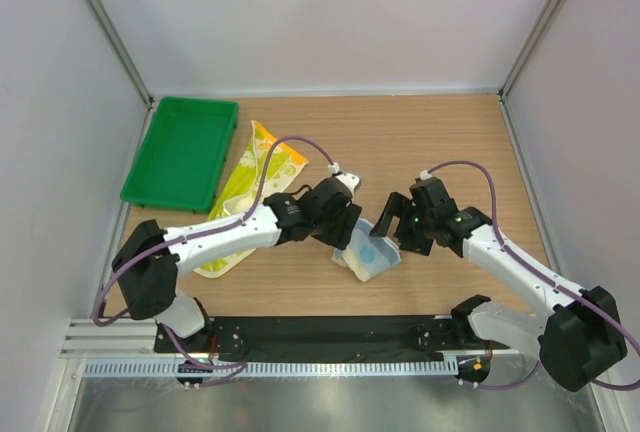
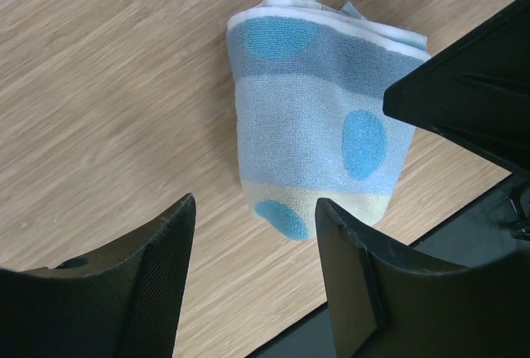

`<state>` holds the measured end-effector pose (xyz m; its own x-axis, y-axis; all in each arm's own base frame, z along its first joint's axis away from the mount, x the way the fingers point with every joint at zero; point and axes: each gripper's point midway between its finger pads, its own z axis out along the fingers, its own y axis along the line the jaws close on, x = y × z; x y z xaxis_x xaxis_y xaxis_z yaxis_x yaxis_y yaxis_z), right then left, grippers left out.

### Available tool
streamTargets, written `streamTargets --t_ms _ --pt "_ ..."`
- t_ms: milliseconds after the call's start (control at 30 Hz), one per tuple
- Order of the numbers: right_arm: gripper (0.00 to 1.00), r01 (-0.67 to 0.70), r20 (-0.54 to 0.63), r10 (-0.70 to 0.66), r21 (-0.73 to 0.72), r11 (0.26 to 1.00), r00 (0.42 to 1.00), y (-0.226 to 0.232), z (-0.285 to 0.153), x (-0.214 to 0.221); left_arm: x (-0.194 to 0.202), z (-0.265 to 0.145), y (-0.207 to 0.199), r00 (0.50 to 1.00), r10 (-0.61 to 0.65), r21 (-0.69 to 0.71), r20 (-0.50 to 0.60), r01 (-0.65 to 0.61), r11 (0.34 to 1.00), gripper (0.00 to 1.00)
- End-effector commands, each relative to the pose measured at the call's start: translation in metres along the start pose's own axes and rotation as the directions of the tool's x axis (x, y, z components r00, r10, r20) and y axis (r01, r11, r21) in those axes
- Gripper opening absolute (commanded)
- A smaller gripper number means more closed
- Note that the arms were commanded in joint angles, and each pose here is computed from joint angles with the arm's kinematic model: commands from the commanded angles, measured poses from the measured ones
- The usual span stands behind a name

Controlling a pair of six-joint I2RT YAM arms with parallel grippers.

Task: Roll the towels
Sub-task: Roll the towel

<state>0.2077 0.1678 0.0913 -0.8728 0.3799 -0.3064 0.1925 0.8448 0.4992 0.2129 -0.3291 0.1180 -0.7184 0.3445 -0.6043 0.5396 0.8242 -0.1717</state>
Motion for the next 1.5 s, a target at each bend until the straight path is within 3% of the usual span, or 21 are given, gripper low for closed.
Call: streamTargets --t_ms 0,400,667,767,800,900,1000,1133,1167,1267,1467 --pt "0.93 0.015 0.043 -0.015 -0.007 1.0 0.999 0.008 -0.004 -0.012 -0.01 0.005 -0.006 1.0 0.005 0.084 -0.006 -0.004 0.996 0.61" --pt "0.94 0.009 0.086 -0.011 0.026 1.0 0.996 0.003 -0.01 -0.02 0.007 0.056 -0.029 0.991 -0.014 0.184 -0.13 0.038 0.982 0.61" --pt "0.95 0.012 0.093 -0.016 0.039 0.999 0.996 0.001 -0.011 -0.021 0.034 0.065 -0.041 0.979 -0.064 0.262 -0.195 0.115 0.958 0.59" --pt "0.95 0.01 0.092 -0.013 0.035 0.999 0.996 0.002 -0.011 -0.022 0.04 0.07 -0.043 0.975 -0.079 0.28 -0.208 0.137 0.95 0.34" --pt "0.95 0.011 0.091 -0.014 0.037 0.999 0.996 0.002 -0.011 -0.021 0.041 0.07 -0.046 0.973 -0.082 0.292 -0.214 0.144 0.945 0.17" --pt "0.95 0.013 0.105 -0.017 0.041 0.999 0.994 0.001 -0.015 -0.024 0.038 0.066 -0.048 0.976 -0.084 0.306 -0.202 0.144 0.941 0.0" --pt "0.95 0.017 0.137 -0.023 0.042 0.999 0.99 0.002 -0.024 -0.033 0.02 0.049 -0.033 0.987 -0.068 0.238 -0.144 0.101 0.966 0.0" --pt "0.96 0.016 0.184 -0.022 0.033 0.999 0.983 0.006 -0.041 -0.049 -0.011 0.008 0.019 0.998 -0.017 0.007 -0.063 0.018 1.0 0.0" --pt "0.96 0.011 0.202 -0.015 0.021 1.0 0.979 0.008 -0.047 -0.054 -0.012 -0.005 0.041 0.997 0.016 -0.1 -0.072 -0.023 0.995 0.0" --pt "0.96 0.003 0.225 -0.005 0.01 1.0 0.974 0.01 -0.054 -0.064 -0.043 -0.045 0.065 0.999 0.04 -0.252 0.022 -0.033 0.967 0.0" --pt "0.96 -0.002 0.219 0.001 0.008 1.0 0.976 0.009 -0.054 -0.067 -0.052 -0.093 0.089 0.995 0.087 -0.447 0.056 -0.053 0.893 0.0"
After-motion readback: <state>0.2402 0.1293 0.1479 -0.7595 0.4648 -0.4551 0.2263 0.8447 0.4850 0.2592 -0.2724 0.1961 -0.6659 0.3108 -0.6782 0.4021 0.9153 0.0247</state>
